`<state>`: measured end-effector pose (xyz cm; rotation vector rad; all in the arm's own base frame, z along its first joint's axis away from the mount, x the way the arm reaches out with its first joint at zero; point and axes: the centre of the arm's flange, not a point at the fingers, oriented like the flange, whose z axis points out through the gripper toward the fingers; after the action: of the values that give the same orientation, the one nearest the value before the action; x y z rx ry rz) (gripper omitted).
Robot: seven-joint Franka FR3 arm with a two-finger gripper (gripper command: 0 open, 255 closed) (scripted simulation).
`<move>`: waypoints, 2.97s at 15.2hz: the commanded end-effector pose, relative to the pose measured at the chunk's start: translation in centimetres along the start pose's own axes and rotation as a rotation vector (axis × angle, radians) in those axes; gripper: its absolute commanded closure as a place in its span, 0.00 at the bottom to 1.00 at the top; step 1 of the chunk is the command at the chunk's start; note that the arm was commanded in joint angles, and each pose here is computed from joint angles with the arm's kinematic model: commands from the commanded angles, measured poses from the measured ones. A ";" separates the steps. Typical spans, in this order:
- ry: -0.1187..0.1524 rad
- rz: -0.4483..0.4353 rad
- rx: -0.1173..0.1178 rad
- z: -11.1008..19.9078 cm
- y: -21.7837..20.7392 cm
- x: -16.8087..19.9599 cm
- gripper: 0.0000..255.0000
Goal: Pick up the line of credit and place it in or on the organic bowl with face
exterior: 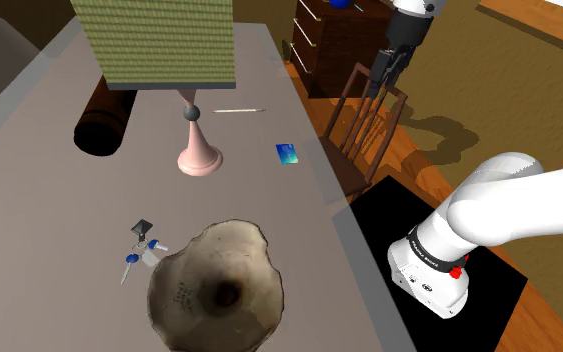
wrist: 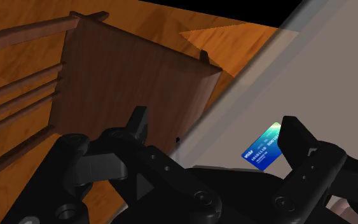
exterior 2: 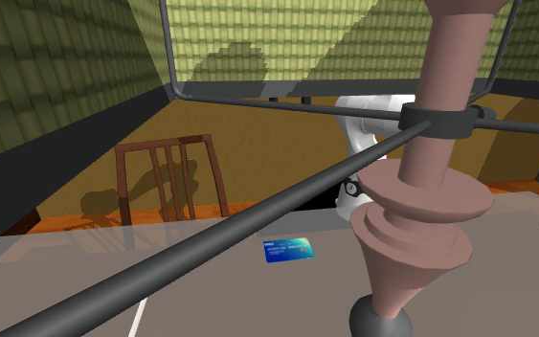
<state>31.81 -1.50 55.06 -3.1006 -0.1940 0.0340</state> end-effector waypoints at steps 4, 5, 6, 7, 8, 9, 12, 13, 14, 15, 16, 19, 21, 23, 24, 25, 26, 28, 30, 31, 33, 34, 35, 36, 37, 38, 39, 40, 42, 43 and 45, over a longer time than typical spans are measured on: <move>-0.015 0.093 0.007 2.7 -2.6 1.5 0.00; -0.021 0.124 0.009 3.5 -3.4 2.0 0.00; -0.026 0.155 0.011 4.4 -4.2 2.5 0.00; -0.031 0.186 0.013 5.3 -5.0 3.1 0.00; -0.036 0.218 0.015 6.2 -5.8 3.7 0.00; -0.041 0.249 0.017 7.1 -6.5 4.3 0.00; -0.057 0.342 0.024 9.8 -8.7 6.3 0.00; -0.062 0.373 0.026 10.7 -9.4 7.0 0.00; -0.067 0.404 0.028 11.6 -10.0 7.6 0.00; -0.072 0.435 0.031 12.5 -10.7 8.4 0.00; -0.077 0.466 0.033 13.4 -11.3 9.1 0.00; -0.093 0.559 0.039 16.1 -13.1 11.4 0.00; -0.102 0.615 0.043 17.8 -14.0 12.8 0.00; -0.102 0.615 0.043 18.8 -14.1 12.7 0.00; -0.102 0.615 0.043 19.4 -14.1 12.6 0.00; -0.102 0.615 0.043 19.9 -14.2 12.6 0.00; -0.102 0.615 0.043 20.4 -14.2 12.6 0.00; -0.102 0.615 0.043 21.5 -14.3 12.5 0.00; -0.102 0.615 0.043 21.8 -14.3 12.4 0.00; -0.102 0.615 0.043 21.8 -14.3 12.4 0.00; -0.102 0.615 0.043 21.8 -14.3 12.4 0.00; -0.102 0.615 0.043 21.8 -14.3 12.4 0.00; -0.102 0.615 0.043 21.8 -14.3 12.4 0.00; -0.102 0.615 0.043 21.7 -14.3 12.4 0.00; -0.102 0.615 0.043 21.7 -14.3 12.4 1.00; -0.102 0.615 0.043 21.7 -14.3 12.4 1.00; -0.102 0.615 0.043 21.7 -14.3 12.4 1.00; -0.102 0.615 0.043 21.7 -14.3 12.4 1.00; -0.102 0.615 0.043 21.7 -14.2 12.4 1.00; -0.102 0.615 0.043 21.7 -14.2 12.5 1.00; -0.102 0.615 0.043 21.7 -14.2 12.4 1.00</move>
<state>41.91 14.87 33.81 -2.9799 0.7445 0.2026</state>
